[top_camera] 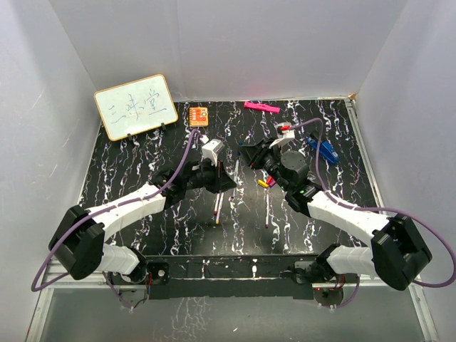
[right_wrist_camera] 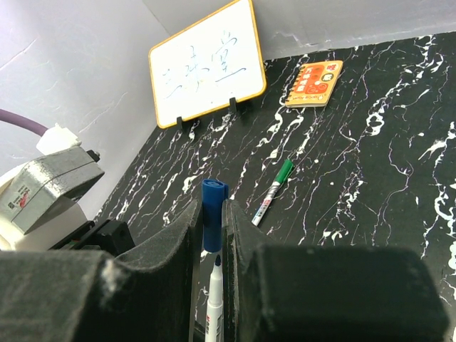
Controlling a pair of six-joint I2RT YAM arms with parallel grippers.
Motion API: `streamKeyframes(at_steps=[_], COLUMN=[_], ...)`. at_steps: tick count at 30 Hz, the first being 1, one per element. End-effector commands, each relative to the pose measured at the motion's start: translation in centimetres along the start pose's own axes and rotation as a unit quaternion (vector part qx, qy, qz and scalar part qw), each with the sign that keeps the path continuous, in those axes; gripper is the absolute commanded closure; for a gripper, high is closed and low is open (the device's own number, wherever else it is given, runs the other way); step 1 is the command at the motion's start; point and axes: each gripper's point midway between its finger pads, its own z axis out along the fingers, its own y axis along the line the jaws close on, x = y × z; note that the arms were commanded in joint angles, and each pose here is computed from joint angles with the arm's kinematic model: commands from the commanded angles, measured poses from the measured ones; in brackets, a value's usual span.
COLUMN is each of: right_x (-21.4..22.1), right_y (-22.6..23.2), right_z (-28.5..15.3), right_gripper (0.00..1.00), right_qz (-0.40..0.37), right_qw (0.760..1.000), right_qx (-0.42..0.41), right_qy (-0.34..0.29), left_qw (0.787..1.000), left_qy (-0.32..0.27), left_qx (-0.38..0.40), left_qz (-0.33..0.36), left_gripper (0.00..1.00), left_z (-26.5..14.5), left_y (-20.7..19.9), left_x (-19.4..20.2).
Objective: Insert the pens into the pen caps
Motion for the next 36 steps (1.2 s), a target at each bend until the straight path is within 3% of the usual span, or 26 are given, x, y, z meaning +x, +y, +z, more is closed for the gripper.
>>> streamKeyframes(at_steps=[1, 27, 36], right_x=[-0.5, 0.3, 2.6], right_y=[0.8, 0.6, 0.8], right_z=[0.2, 0.1, -0.3], right_gripper=[1.0, 1.0, 1.0], right_qz=[0.006, 0.007, 0.028], right_qw=[1.0, 1.0, 0.999], right_qx=[-0.017, -0.02, -0.034], right_qy=[-0.011, 0.002, 0.032], left_qw=[1.0, 1.0, 0.999], left_qy=[-0.022, -0.023, -0.032], left_qx=[0.014, 0.002, -0.004], left_qz=[0.015, 0.01, 0.01], left_gripper=[1.0, 1.0, 1.0], left_z=[-0.7, -0.5, -0.5], left_y=[-1.3, -0.7, -0.7], left_x=[-1.6, -1.5, -2.1])
